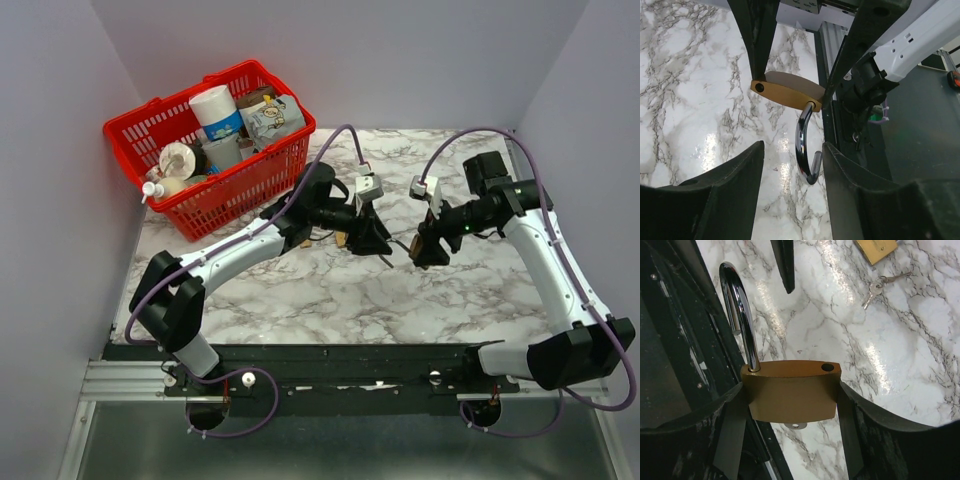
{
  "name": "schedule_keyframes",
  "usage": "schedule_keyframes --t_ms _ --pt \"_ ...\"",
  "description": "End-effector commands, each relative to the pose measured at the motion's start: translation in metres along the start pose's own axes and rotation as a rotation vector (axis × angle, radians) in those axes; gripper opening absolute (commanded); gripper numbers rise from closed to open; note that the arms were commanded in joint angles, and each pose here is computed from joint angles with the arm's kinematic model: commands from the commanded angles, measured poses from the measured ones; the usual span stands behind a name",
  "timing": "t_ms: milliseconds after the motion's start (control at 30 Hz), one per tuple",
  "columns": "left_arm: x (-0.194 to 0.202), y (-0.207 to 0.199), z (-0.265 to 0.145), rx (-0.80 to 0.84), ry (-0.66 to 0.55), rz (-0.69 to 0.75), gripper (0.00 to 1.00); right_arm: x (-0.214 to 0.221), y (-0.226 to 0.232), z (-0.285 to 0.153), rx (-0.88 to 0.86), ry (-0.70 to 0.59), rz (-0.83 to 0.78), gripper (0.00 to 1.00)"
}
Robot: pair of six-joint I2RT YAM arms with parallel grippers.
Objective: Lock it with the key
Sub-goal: Pick up the lock from the center of the board.
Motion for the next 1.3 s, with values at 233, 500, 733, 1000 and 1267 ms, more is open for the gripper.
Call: schedule_keyframes --t_ms 233,500,733,1000,1267 --pt "-0.010 -0.012 0.006 0.086 0.000 0.094 0.20 -0.039 0.015 -0.013 -0.044 -0.054 -0.050 0.02" --pt "-0.038 -0.022 -0.010 0.052 -0.095 0.080 0.00 -0.049 0.015 -0.011 -0.074 -0.069 0.007 0.58" --pt "-0.075 -0.008 -0.041 -0.008 -0.210 0.030 0.00 -0.046 0.018 -0.016 -0.001 -0.104 0.032 1.00" --pt "-0.094 -0.029 -0.053 0.040 -0.232 0.097 0.00 -0.068 0.009 -0.022 0.073 -0.218 -0.048 1.00" --pt "-0.107 -0.052 -0.063 0.093 -0.243 0.186 0.00 -0.089 0.021 -0.033 0.020 -0.292 -0.152 0.98"
Point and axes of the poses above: each gripper's point midway between its finger pads, its own z axis out along the fingers, its own y axis along the line the jaws close on, x = y × z, the point moved 1 cm from there along -z, back along the fingers, and after that the axes turned 1 degree about z, right-handed, at the moved point
